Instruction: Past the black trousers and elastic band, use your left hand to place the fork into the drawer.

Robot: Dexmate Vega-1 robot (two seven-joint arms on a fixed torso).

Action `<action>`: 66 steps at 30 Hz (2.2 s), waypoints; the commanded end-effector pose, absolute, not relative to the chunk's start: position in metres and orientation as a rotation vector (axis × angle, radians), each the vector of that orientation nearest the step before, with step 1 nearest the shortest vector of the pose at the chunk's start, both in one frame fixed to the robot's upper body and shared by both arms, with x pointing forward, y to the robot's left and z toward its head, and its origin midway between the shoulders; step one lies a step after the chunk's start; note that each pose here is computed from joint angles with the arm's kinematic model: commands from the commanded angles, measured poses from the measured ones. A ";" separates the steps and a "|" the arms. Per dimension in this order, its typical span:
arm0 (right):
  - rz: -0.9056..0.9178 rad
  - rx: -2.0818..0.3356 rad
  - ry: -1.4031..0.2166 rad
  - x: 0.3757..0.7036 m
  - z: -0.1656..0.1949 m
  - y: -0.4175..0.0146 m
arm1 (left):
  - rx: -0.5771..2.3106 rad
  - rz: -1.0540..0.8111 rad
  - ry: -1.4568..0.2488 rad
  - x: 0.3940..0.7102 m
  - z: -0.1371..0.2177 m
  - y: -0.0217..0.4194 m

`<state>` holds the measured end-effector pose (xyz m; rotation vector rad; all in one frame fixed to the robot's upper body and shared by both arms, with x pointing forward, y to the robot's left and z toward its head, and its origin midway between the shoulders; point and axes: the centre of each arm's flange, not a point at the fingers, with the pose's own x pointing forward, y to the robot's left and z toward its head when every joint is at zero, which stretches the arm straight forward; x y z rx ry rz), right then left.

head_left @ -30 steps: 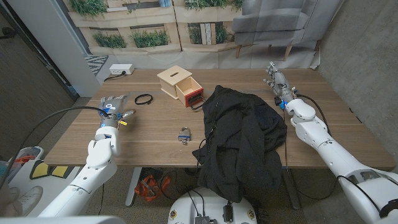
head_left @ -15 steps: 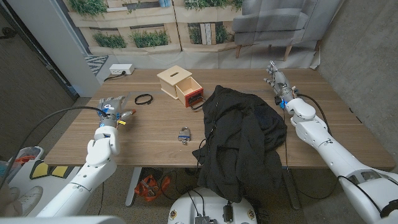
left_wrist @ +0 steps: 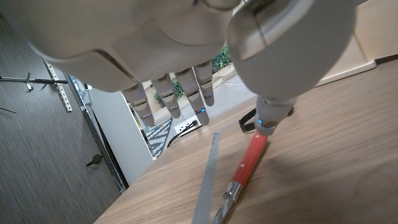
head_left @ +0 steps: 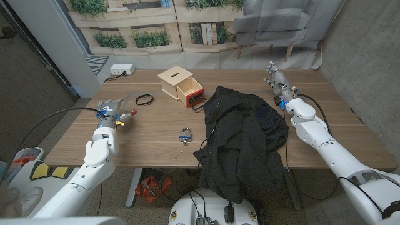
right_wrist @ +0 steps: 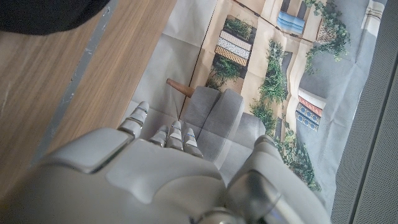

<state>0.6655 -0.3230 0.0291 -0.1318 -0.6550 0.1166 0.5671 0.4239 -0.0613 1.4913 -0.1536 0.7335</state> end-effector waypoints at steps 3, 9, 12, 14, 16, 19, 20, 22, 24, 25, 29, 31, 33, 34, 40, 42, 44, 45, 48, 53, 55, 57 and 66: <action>0.126 -0.137 -0.655 0.667 0.031 -0.319 | 1.485 0.717 -0.115 0.571 -0.066 0.427; 0.129 -0.139 -0.654 0.667 0.031 -0.320 | 1.496 0.714 -0.115 0.572 -0.067 0.425; 0.134 -0.140 -0.651 0.668 0.030 -0.320 | 1.485 0.713 -0.113 0.571 -0.069 0.425; 0.136 -0.140 -0.651 0.668 0.030 -0.320 | 1.486 0.716 -0.109 0.570 -0.070 0.424; 0.134 -0.152 -0.654 0.668 0.031 -0.320 | 1.484 0.713 -0.106 0.570 -0.071 0.423; 0.122 -0.160 -0.656 0.668 0.031 -0.321 | 1.486 0.709 -0.098 0.570 -0.072 0.422; 0.119 -0.164 -0.656 0.668 0.032 -0.321 | 1.487 0.710 -0.098 0.570 -0.072 0.422; 0.117 -0.171 -0.657 0.667 0.032 -0.322 | 1.482 0.707 -0.097 0.570 -0.073 0.422; 0.115 -0.169 -0.658 0.667 0.032 -0.323 | 1.486 0.705 -0.098 0.571 -0.073 0.422; 0.115 -0.171 -0.660 0.667 0.032 -0.324 | 1.488 0.703 -0.098 0.572 -0.074 0.422; 0.109 -0.162 -0.667 0.666 0.032 -0.326 | 1.486 0.703 -0.093 0.573 -0.074 0.421; 0.109 -0.136 -0.664 0.666 0.031 -0.327 | 1.483 0.703 -0.092 0.574 -0.074 0.422; 0.111 -0.139 -0.662 0.666 0.031 -0.327 | 1.481 0.702 -0.087 0.574 -0.074 0.421; 0.114 -0.149 -0.662 0.666 0.031 -0.326 | 1.483 0.701 -0.085 0.574 -0.074 0.421; 0.121 -0.174 -0.660 0.666 0.031 -0.325 | 1.486 0.688 -0.076 0.574 -0.073 0.419; 0.120 -0.169 -0.662 0.666 0.032 -0.326 | 1.491 0.689 -0.070 0.574 -0.071 0.418; 0.119 -0.163 -0.666 0.666 0.032 -0.327 | 1.492 0.692 -0.066 0.573 -0.071 0.417; 0.120 -0.159 -0.671 0.666 0.032 -0.328 | 1.492 0.692 -0.065 0.573 -0.071 0.417; 0.120 -0.138 -0.688 0.666 0.031 -0.328 | 1.491 0.690 -0.061 0.573 -0.071 0.416; 0.122 -0.170 -0.693 0.665 0.034 -0.328 | 1.493 0.685 -0.058 0.572 -0.070 0.415; 0.126 -0.176 -0.691 0.666 0.035 -0.327 | 1.493 0.686 -0.055 0.572 -0.070 0.415; 0.124 -0.180 -0.686 0.666 0.035 -0.326 | 1.492 0.685 -0.052 0.571 -0.070 0.415; 0.117 -0.207 -0.676 0.666 0.032 -0.324 | 1.501 0.677 -0.058 0.571 -0.068 0.415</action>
